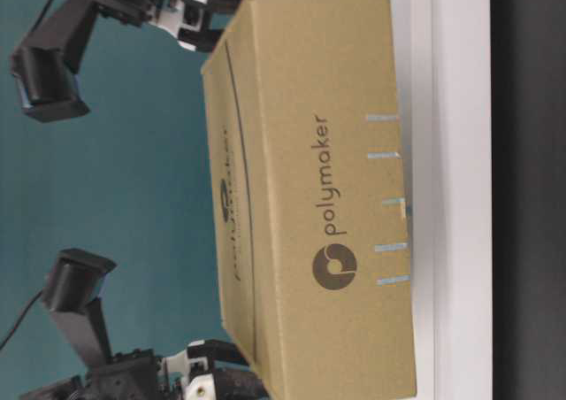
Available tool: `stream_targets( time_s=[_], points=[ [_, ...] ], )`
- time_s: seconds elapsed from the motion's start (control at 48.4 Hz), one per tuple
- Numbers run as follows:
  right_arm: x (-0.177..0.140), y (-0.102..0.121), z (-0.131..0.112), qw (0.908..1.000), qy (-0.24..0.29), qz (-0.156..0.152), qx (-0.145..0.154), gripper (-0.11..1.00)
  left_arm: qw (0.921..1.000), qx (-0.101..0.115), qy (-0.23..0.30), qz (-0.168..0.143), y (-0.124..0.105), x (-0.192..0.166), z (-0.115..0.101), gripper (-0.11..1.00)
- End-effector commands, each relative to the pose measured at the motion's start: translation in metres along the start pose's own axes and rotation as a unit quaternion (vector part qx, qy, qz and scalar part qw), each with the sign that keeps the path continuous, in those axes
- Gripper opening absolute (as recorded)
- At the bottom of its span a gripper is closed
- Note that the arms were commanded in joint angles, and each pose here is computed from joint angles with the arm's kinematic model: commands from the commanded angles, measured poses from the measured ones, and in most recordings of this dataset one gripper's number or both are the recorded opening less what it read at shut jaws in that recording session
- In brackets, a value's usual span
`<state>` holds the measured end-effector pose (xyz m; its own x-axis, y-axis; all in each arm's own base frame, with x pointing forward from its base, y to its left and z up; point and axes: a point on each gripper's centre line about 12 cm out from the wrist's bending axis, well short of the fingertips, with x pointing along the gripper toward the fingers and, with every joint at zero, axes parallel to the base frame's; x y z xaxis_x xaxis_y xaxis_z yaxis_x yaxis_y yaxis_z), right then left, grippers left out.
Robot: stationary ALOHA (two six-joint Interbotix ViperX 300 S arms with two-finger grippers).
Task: Place the cardboard box on the stand after clamping it between your arms.
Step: 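Lift the clamped box and carry it back over the white stand, then lower the box onto the stand and release both grippers outward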
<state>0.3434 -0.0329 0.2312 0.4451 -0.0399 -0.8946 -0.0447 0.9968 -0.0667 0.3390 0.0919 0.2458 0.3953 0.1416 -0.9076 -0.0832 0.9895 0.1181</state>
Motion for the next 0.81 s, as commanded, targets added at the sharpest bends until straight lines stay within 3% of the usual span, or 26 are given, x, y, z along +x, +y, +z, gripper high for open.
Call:
stream_targets(
  time_s=[0.0,0.517,0.785],
  points=[
    [0.001,-0.012,0.012,0.9992,-0.039,-0.013,-0.002,0.83,0.9987,-0.012,-0.048,0.015,0.015,-0.011,0.023,0.8],
    [0.032,-0.052,-0.007,0.9986,-0.031,-0.042,-0.013,0.83,0.9973,-0.038,-0.05,0.038,0.053,0.018,0.02,0.8],
    [0.038,-0.069,-0.016,0.9985,-0.018,-0.051,-0.006,0.83,0.9977,-0.038,-0.03,0.046,0.071,0.026,0.011,0.8]
  ],
)
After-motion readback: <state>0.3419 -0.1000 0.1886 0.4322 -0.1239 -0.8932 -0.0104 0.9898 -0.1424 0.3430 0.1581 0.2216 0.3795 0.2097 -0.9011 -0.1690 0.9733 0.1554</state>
